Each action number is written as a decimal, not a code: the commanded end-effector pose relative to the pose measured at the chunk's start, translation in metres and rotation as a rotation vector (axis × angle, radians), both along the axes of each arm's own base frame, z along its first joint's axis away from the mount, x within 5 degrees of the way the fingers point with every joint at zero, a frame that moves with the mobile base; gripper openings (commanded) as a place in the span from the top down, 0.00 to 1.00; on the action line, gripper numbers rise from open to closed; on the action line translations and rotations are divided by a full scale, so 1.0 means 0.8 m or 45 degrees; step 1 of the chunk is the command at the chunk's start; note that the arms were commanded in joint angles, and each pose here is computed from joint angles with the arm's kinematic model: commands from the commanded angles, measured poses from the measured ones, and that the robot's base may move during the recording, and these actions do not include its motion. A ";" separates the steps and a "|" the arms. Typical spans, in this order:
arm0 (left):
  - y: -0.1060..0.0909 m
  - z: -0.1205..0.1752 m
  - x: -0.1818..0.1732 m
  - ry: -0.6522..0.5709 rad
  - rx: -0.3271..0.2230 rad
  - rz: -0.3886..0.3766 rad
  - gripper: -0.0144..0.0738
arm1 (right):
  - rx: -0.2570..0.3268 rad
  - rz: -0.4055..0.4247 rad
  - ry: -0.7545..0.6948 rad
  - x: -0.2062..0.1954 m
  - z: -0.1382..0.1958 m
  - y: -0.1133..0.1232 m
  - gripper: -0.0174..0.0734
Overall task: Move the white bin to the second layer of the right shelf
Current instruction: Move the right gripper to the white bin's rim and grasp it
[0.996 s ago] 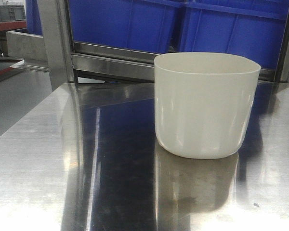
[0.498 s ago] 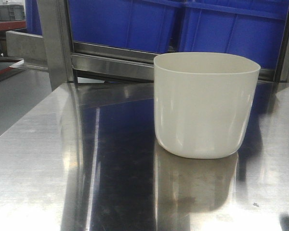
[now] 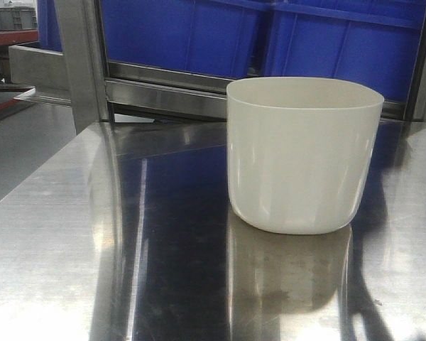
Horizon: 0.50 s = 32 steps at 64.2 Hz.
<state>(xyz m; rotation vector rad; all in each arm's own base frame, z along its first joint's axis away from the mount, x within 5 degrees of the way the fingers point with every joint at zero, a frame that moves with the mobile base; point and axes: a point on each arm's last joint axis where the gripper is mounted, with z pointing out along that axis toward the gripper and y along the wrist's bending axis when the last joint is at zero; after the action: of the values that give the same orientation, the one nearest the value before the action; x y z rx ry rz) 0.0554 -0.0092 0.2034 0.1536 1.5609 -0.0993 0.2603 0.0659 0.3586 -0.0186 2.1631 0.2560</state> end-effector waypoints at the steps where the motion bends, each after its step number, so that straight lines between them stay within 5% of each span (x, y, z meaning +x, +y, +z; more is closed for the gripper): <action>1: 0.000 -0.005 0.000 -0.075 -0.024 0.002 0.74 | 0.022 0.047 -0.076 0.006 0.027 0.015 0.65; 14: 0.000 -0.005 0.000 -0.075 -0.024 0.002 0.74 | -0.012 0.116 0.030 0.021 0.010 0.041 0.24; 32: 0.000 -0.005 0.000 -0.075 -0.024 0.002 0.74 | -0.065 0.126 0.195 0.028 -0.017 0.047 0.24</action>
<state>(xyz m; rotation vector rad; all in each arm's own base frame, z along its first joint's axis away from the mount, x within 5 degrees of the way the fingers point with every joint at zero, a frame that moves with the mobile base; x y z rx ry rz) 0.0554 -0.0092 0.2034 0.1536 1.5609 -0.0993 0.2827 0.1042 0.3247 -0.1424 2.4128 0.2454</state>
